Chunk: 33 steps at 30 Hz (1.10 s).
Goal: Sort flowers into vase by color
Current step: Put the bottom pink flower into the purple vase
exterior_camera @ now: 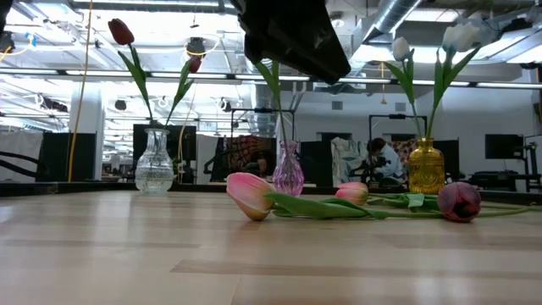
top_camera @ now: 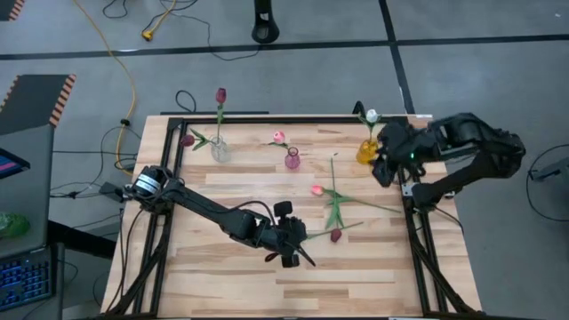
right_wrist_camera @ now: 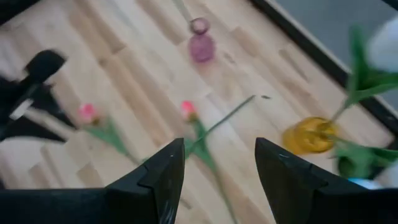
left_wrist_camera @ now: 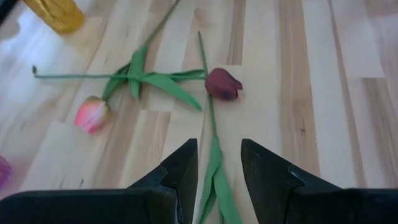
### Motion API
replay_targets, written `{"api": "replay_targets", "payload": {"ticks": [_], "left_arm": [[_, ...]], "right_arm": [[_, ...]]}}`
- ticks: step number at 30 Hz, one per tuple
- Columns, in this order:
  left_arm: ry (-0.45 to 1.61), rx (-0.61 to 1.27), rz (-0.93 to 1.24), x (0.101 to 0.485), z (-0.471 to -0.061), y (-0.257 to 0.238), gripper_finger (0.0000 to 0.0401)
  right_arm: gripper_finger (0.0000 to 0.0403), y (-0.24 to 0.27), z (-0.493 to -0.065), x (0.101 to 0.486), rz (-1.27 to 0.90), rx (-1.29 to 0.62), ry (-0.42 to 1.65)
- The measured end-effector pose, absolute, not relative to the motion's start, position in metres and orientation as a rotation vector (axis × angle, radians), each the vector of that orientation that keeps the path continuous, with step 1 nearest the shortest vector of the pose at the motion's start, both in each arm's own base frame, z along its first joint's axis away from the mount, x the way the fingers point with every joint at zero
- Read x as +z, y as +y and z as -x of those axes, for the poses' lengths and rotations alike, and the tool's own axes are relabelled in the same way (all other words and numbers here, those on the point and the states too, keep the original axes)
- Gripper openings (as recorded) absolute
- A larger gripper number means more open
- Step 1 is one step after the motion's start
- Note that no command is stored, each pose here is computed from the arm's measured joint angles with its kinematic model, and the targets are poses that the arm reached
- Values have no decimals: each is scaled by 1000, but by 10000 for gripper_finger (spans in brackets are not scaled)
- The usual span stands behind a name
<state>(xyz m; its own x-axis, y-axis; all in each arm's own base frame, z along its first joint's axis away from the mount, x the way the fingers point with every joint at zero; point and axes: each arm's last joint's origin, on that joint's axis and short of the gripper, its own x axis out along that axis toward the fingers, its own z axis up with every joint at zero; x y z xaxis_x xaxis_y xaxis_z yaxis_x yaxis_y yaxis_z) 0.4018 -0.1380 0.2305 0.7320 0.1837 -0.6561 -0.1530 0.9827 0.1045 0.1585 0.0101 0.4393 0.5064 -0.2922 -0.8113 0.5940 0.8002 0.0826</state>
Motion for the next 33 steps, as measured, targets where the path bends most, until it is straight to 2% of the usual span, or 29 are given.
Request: {"api": "replay_targets", "payload": {"ticks": [14, 26, 33], "left_arm": [[800, 121, -27, 226, -398, -138, 116], [799, 127, -21, 226, -399, -136, 189], [798, 136, -1, 226, -399, -136, 193]], "right_arm": [[223, 62, -174, 405, -314, -399, 967], [223, 108, -192, 379, -202, -309, 1016], [223, 136, -202, 361, -100, -286, 1062]]}}
